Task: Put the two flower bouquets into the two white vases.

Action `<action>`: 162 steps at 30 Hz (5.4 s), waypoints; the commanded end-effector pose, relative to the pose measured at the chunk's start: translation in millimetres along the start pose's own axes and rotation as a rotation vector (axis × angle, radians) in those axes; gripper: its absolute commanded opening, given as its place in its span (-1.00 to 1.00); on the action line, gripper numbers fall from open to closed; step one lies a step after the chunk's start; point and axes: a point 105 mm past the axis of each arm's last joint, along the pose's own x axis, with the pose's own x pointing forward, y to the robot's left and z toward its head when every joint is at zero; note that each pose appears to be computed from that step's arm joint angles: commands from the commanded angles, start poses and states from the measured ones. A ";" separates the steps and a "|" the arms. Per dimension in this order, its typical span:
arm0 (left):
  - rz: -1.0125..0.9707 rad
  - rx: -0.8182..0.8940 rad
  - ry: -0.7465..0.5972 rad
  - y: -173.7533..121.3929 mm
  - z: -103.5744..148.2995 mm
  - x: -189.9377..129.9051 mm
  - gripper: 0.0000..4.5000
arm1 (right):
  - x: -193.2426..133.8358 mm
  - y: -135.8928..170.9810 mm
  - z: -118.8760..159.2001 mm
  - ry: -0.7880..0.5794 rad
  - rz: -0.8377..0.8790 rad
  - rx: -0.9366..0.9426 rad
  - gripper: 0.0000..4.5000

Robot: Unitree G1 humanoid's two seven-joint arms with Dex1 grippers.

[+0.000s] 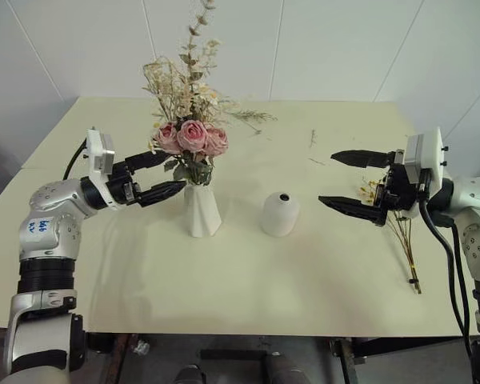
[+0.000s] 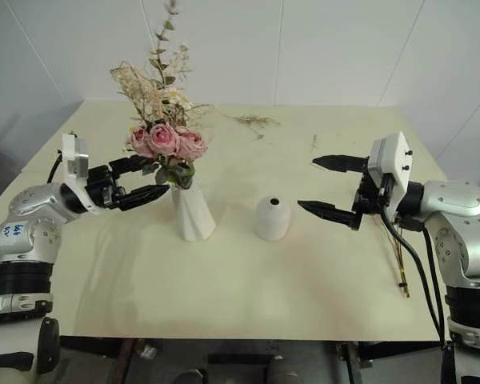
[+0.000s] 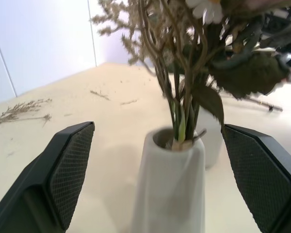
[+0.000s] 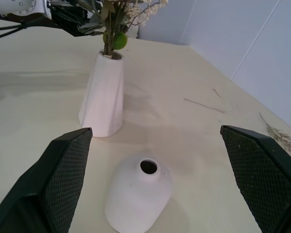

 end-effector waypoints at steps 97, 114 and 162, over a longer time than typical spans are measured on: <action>-0.165 0.003 -0.054 -35.2 39.4 -5.9 1.00 | 65.0 -10.1 22.1 -0.457 -0.107 0.359 -0.97; -0.143 0.003 -0.080 -37.4 40.8 -2.0 1.00 | 84.8 -18.5 1.1 -0.460 -0.101 0.373 -0.97; -0.116 0.012 -0.102 -35.5 43.3 -0.4 1.00 | 77.0 3.0 -30.9 -0.336 -0.063 0.346 -0.97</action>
